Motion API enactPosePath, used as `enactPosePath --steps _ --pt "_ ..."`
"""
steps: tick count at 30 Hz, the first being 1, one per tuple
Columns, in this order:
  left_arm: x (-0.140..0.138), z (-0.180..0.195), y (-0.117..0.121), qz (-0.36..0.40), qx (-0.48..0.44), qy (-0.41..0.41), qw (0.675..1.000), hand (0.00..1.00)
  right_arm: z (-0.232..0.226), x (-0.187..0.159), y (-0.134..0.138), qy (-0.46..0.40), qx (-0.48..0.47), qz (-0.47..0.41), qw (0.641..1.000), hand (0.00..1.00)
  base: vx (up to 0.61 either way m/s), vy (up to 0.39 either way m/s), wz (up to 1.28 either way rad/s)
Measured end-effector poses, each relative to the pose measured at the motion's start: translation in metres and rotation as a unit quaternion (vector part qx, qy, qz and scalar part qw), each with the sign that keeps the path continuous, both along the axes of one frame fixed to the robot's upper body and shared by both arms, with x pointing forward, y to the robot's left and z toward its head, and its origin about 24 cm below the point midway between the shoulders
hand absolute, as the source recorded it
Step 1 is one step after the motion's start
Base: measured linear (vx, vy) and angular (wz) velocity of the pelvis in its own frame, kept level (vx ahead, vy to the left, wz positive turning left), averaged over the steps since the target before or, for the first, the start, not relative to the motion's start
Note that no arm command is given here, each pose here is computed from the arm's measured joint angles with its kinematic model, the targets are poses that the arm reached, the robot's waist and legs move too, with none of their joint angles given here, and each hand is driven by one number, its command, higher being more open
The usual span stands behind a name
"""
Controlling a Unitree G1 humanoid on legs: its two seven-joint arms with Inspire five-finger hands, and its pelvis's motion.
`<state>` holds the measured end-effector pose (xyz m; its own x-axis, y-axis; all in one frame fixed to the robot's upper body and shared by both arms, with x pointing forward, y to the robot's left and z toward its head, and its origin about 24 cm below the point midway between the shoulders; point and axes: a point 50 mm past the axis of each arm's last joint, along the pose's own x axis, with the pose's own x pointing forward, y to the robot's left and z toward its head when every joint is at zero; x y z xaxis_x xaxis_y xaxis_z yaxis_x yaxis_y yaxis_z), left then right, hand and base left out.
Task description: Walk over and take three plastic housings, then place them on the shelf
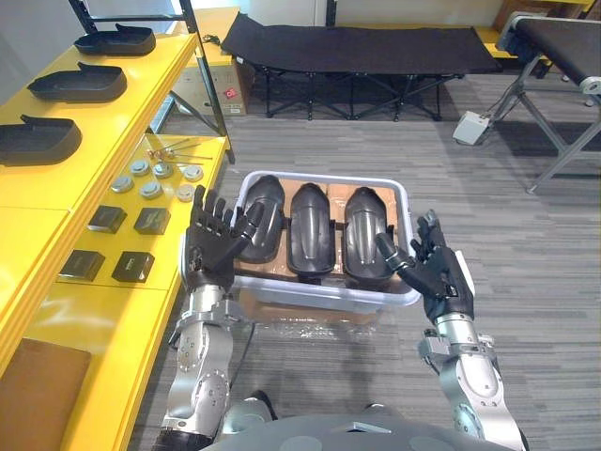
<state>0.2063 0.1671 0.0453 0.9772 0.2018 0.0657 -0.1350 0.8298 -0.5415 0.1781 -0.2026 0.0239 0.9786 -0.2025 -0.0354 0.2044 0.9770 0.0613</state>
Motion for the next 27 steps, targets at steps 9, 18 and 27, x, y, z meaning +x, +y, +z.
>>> enactPosePath --steps 9,18,27 --pt "-0.003 -0.004 0.008 -0.017 0.045 0.015 0.999 1.00 -0.034 0.008 -0.079 0.079 -0.028 -0.215 0.973 1.00 -0.10 -0.006 0.11" --pt "0.008 0.009 0.013 -0.051 0.096 -0.019 0.994 1.00 0.016 0.066 -0.131 0.008 -0.042 -0.313 0.949 1.00 -0.09 -0.004 0.21" --pt "0.023 0.027 0.015 -0.069 0.129 -0.058 0.987 1.00 0.041 0.108 -0.155 0.020 -0.027 -0.315 0.949 1.00 0.00 0.034 0.10"
